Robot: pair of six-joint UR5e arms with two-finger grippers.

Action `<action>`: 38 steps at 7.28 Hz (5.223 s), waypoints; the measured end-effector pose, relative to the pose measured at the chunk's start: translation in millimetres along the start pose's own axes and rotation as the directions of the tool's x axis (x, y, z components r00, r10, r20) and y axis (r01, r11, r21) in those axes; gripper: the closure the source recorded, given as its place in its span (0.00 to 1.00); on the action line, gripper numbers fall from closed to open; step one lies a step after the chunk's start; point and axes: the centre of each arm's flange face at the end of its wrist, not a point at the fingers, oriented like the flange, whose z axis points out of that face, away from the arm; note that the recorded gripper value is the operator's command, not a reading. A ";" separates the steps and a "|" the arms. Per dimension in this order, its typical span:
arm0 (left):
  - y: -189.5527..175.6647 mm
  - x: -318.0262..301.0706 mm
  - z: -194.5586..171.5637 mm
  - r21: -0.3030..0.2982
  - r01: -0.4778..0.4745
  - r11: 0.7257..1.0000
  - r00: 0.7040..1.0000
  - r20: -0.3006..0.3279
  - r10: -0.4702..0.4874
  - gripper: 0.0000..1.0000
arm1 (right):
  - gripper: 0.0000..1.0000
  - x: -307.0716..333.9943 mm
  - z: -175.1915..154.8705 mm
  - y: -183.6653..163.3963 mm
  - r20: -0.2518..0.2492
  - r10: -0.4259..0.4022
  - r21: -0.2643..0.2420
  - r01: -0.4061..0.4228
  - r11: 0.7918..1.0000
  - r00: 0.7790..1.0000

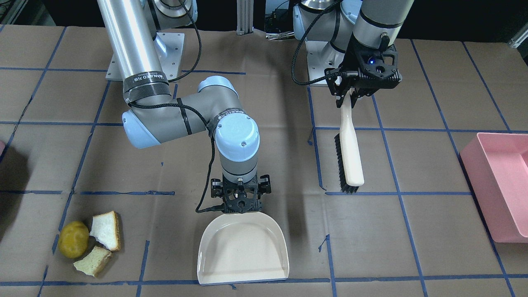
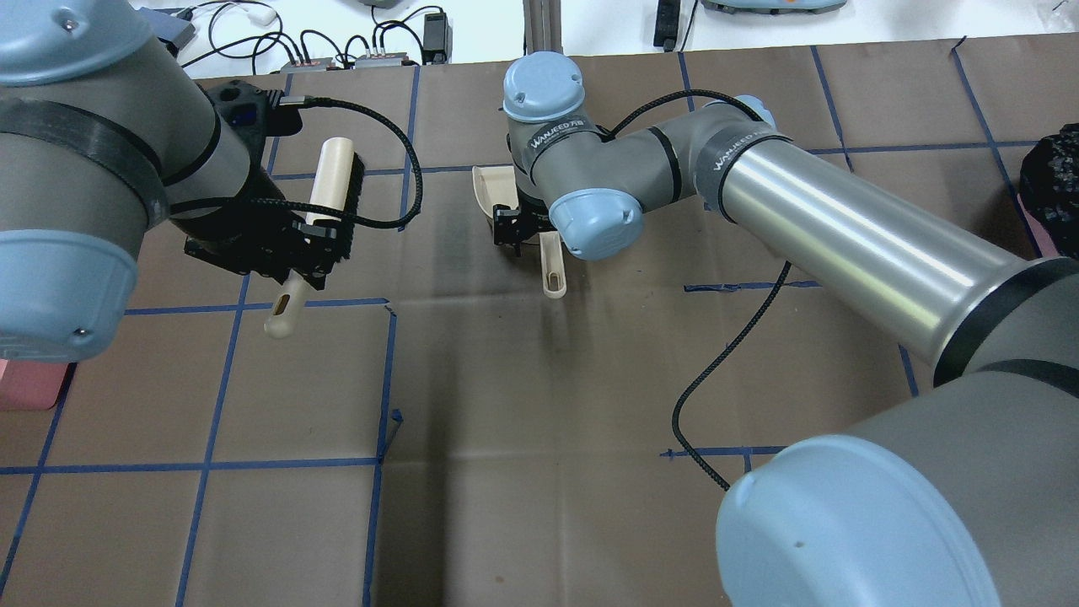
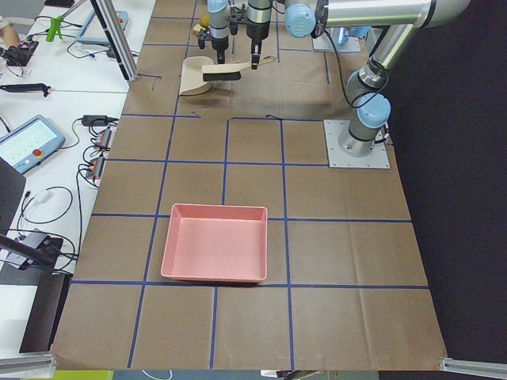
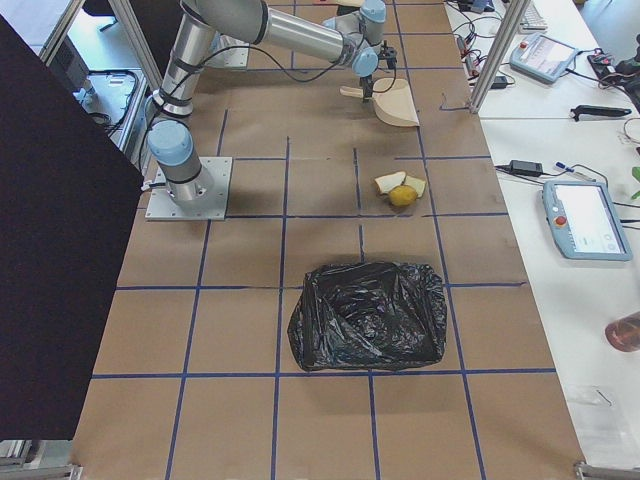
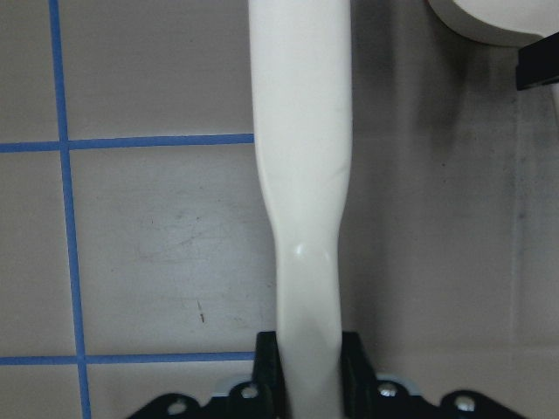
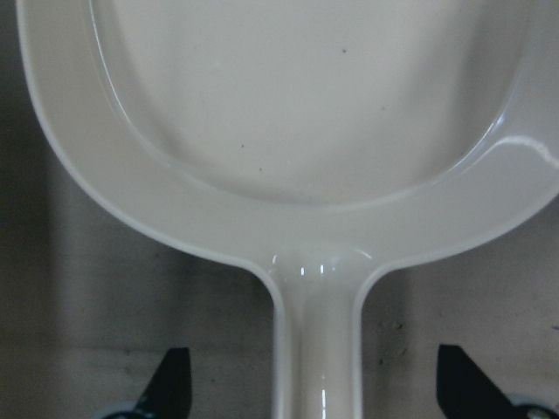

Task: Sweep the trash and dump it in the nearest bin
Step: 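Grasp the white dustpan handle with the right gripper while the left holds the brush, then carry the dustpan with the right gripper beside the bread and potato, then move the brush with the left gripper behind the bread and potato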

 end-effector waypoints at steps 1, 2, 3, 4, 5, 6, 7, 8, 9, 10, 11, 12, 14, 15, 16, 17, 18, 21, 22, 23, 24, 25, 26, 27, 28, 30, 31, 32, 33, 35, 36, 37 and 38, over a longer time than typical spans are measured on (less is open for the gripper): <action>0.4 0.0 0.0 0.000 0.000 1.000 1.000 0.000 0.000 1.00 | 0.06 1.0 1.1 -0.9 -0.004 0.004 -0.001 -0.004 1.000 1.000; 0.7 0.0 0.2 -0.001 0.000 1.000 1.000 0.001 0.000 1.00 | 0.22 1.9 0.9 -1.8 -0.006 0.009 0.001 -0.009 1.000 1.000; 0.9 0.1 0.3 -0.001 0.000 1.000 1.000 0.001 0.000 1.00 | 0.41 2.6 1.0 -2.7 -0.008 0.011 0.002 -0.011 1.000 1.000; 1.2 0.1 0.2 -0.001 0.000 1.000 1.000 0.002 0.000 1.00 | 0.58 3.6 0.8 -3.6 -0.007 0.012 0.002 -0.012 1.000 1.000; 1.4 0.4 0.0 -0.001 -0.001 1.000 1.000 0.001 0.001 1.00 | 0.73 4.6 0.4 -4.5 -0.004 0.013 0.002 -0.013 1.000 1.000; 1.4 0.4 0.0 -0.001 -0.001 1.000 1.000 0.001 0.001 1.00 | 0.84 5.3 -0.3 -5.0 0.000 0.013 0.002 -0.013 1.000 1.000; 1.3 0.2 0.2 -0.001 -0.001 1.000 1.000 0.001 0.001 1.00 | 0.91 5.9 -1.7 -5.4 0.002 0.012 0.003 -0.012 1.000 1.000; 1.2 0.2 0.4 -0.002 0.000 1.000 1.000 0.001 0.000 1.00 | 0.91 6.5 -4.0 -5.7 0.002 0.012 0.004 -0.012 1.000 1.000; 1.1 0.3 0.3 -0.002 -0.001 1.000 1.000 0.000 0.001 1.00 | 0.91 8.2 -7.6 -7.1 0.003 0.013 0.007 -0.013 1.000 1.000; 1.1 0.5 0.2 -0.002 -0.001 1.000 1.000 0.000 0.001 1.00 | 0.91 11.1 -14.8 -10.5 0.004 0.018 0.012 -0.018 1.000 1.000; 1.2 0.6 0.0 -0.001 -0.001 1.000 1.000 0.000 0.001 1.00 | 0.91 13.7 -27.5 -14.5 0.003 0.022 0.012 -0.023 1.000 1.000; 1.4 0.6 -0.7 0.000 -0.001 1.000 1.000 0.000 0.001 1.00 | 0.91 16.5 -43.1 -18.6 0.000 0.027 0.005 -0.027 1.000 1.000; 1.6 0.7 -1.7 0.003 -0.001 1.000 1.000 -0.001 0.001 1.00 | 0.91 34.9 -77.0 -27.2 -0.013 0.030 -0.037 -0.031 0.999 0.999; 1.4 0.7 -2.4 0.004 -0.001 1.000 1.000 -0.001 0.001 1.00 | 0.91 54.7 -96.0 -27.1 -0.021 0.011 -0.074 -0.012 0.997 1.000; 1.0 0.9 -2.7 0.004 -0.001 1.000 1.000 -0.001 0.001 1.00 | 0.91 81.8 -115.4 -23.5 -0.026 -0.017 -0.116 0.014 0.993 1.000; 0.7 1.2 -2.8 0.004 -0.001 1.000 1.000 -0.001 0.001 1.00 | 0.91 111.8 -134.2 -17.4 -0.026 -0.055 -0.159 0.050 0.986 0.998; 0.7 1.8 -2.9 0.004 -0.002 1.000 1.000 -0.001 0.002 1.00 | 0.91 142.0 -151.8 -10.7 -0.027 -0.098 -0.195 0.091 0.977 0.995; 2.6 8.2 -7.4 0.010 -0.013 1.000 1.000 -0.010 0.013 1.00 | 0.91 236.0 -184.0 16.4 -0.013 -0.214 -0.267 0.203 0.942 0.977; 4.8 11.4 -13.8 0.022 -0.018 1.000 1.000 -0.024 0.018 1.00 | 0.91 274.1 -187.4 33.9 0.000 -0.252 -0.282 0.242 0.929 0.968; 8.5 14.4 -20.4 0.035 -0.022 0.999 0.999 -0.039 0.024 1.00 | 0.91 321.3 -188.8 53.3 0.016 -0.300 -0.285 0.292 0.913 0.954; 14.4 18.1 -26.9 0.048 -0.026 0.999 0.997 -0.068 0.029 1.00 | 0.91 371.6 -188.2 72.2 0.034 -0.356 -0.272 0.351 0.896 0.934; 20.7 24.3 -31.9 0.056 -0.034 0.998 0.994 -0.098 0.040 1.00 | 0.91 415.6 -184.9 86.4 0.035 -0.418 -0.264 0.412 0.872 0.908; 25.2 34.4 -33.8 0.055 -0.055 0.997 0.992 -0.114 0.062 1.00 | 0.91 453.8 -182.6 93.9 0.019 -0.505 -0.268 0.491 0.829 0.863; 26.7 49.4 -30.3 0.047 -0.089 0.995 0.988 -0.125 0.094 1.00 | 0.92 484.6 -182.9 96.0 0.003 -0.613 -0.267 0.592 0.761 0.790; 22.9 70.2 -22.1 0.038 -0.132 0.991 0.982 -0.131 0.135 1.00 | 0.94 508.2 -182.3 93.9 -0.009 -0.715 -0.263 0.689 0.676 0.699; 2.9 133.2 -15.6 0.048 -0.244 0.969 0.960 -0.131 0.248 1.00 | 0.94 552.6 -171.2 82.6 -0.023 -0.872 -0.267 0.837 0.477 0.489; -10.2 171.9 -13.0 0.050 -0.299 0.953 0.944 -0.131 0.303 1.00 | 0.95 578.4 -163.2 79.0 -0.023 -0.920 -0.273 0.883 0.383 0.392; -25.5 212.8 -10.8 0.057 -0.345 0.937 0.927 -0.133 0.350 1.00 | 0.95 600.7 -156.1 74.0 -0.023 -0.948 -0.280 0.909 0.310 0.316; -43.8 245.6 -11.0 0.080 -0.368 0.926 0.917 -0.134 0.376 1.00 | 0.96 615.3 -151.0 65.9 -0.022 -0.963 -0.284 0.922 0.262 0.267; -83.5 300.6 -8.7 0.133 -0.359 0.924 0.917 -0.134 0.376 1.00 | 0.96 631.2 -140.4 48.7 -0.015 -0.982 -0.287 0.940 0.185 0.189; -98.2 325.7 -0.1 0.140 -0.325 0.935 0.932 -0.120 0.342 1.00 | 0.96 636.6 -130.3 37.7 -0.026 -0.987 -0.282 0.946 0.162 0.161; -109.6 350.3 12.5 0.144 -0.297 0.944 0.945 -0.099 0.313 1.00 | 0.96 641.6 -117.0 25.6 -0.038 -0.989 -0.268 0.952 0.148 0.143; -119.0 375.2 25.8 0.150 -0.274 0.950 0.955 -0.077 0.288 1.00 | 0.96 646.1 -104.5 12.7 -0.049 -0.990 -0.251 0.958 0.137 0.129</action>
